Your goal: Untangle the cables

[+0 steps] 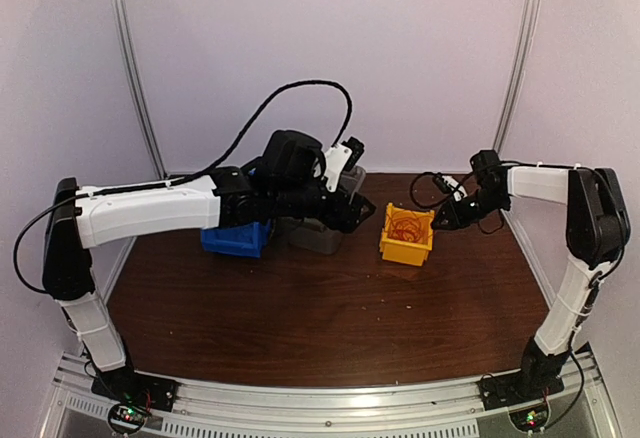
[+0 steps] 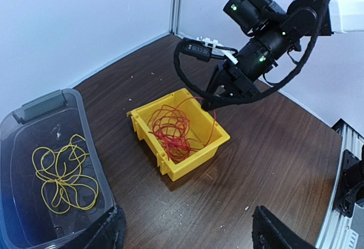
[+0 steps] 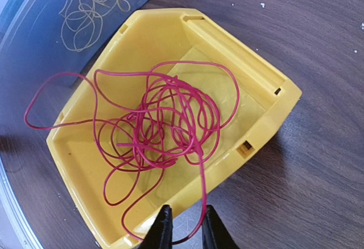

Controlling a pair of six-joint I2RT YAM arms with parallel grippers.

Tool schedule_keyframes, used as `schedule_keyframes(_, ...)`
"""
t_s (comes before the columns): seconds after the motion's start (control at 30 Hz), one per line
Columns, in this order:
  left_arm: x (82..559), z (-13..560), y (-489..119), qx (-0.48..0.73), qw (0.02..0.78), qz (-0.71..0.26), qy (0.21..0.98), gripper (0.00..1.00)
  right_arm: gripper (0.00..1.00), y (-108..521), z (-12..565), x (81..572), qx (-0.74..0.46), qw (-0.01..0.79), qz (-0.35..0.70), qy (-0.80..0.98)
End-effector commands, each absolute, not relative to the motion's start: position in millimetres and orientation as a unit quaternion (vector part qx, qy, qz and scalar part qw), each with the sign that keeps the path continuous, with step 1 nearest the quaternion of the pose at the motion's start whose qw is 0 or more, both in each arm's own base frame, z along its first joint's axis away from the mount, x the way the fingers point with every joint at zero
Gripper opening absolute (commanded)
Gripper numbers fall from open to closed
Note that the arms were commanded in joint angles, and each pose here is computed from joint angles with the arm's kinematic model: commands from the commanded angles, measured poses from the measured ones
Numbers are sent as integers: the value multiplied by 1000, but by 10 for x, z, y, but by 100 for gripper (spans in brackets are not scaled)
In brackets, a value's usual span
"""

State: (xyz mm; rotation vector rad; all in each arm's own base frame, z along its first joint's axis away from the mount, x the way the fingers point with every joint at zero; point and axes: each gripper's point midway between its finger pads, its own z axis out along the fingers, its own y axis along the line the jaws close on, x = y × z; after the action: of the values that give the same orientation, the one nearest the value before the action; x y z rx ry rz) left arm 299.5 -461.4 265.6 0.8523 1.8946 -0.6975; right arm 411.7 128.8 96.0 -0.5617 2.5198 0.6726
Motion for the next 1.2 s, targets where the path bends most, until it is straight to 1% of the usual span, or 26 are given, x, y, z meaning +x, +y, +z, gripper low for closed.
schedule_keyframes(0.0, 3020, 2849, -4545, 321, 484, -297, 758, 78, 13, 1319, 1132, 4113, -211, 242, 254, 912)
schedule_keyframes(0.03, 3017, 2841, -4545, 320, 484, -298, 758, 78, 7, 1319, 1167, 4124, -212, 247, 252, 911)
schedule_keyframes(0.1, 3014, 2813, -4554, 320, 482, -300, 758, 78, 0, 1322, 1221, 4135, -213, 251, 251, 910)
schedule_keyframes(0.27, 3008, 2751, -4570, 324, 475, -300, 761, 78, 0, 1422, 1312, 4157, -231, 261, 253, 903)
schedule_keyframes(0.37, 3013, 2764, -4548, 321, 477, -296, 762, 78, 0, 1564, 1296, 4263, -248, 263, 243, 900)
schedule_keyframes(0.57, 3005, 2784, -4502, 316, 477, -294, 765, 78, 0, 1910, 898, 4436, -277, 215, 213, 912)
schedule_keyframes(0.7, 2978, 2851, -4433, 310, 482, -296, 764, 78, 0, 1965, 620, 4385, -278, 184, 191, 923)
schedule_keyframes(0.77, 2970, 2881, -4392, 307, 486, -293, 764, 78, 0, 1938, 591, 4354, -277, 180, 184, 926)
schedule_keyframes(0.83, 2981, 2911, -4361, 304, 491, -289, 763, 78, 13, 1892, 662, 4346, -279, 187, 173, 926)
schedule_keyframes(0.93, 3028, 2943, -4297, 299, 503, -268, 765, 79, 29, 1820, 999, 4378, -279, 223, 168, 919)
schedule_keyframes(0.97, 3063, 2941, -4257, 293, 507, -255, 769, 80, 36, 1792, 1173, 4400, -277, 243, 167, 914)
schedule_keyframes(1.03, 3151, 2957, -4136, 277, 518, -221, 779, 86, 49, 1722, 1492, 4436, -273, 279, 162, 906)
schedule_keyframes(1.07, 3175, 2954, -4089, 276, 522, -204, 781, 89, 54, 1697, 1631, 4435, -273, 295, 161, 901)
schedule_keyframes(1.13, 3241, 2953, -3945, 264, 532, -166, 787, 96, 59, 1649, 1824, 4421, -270, 319, 160, 894)
schedule_keyframes(1.17, 3275, 2963, -3858, 254, 539, -146, 789, 97, 61, 1636, 1898, 4394, -270, 327, 165, 890)
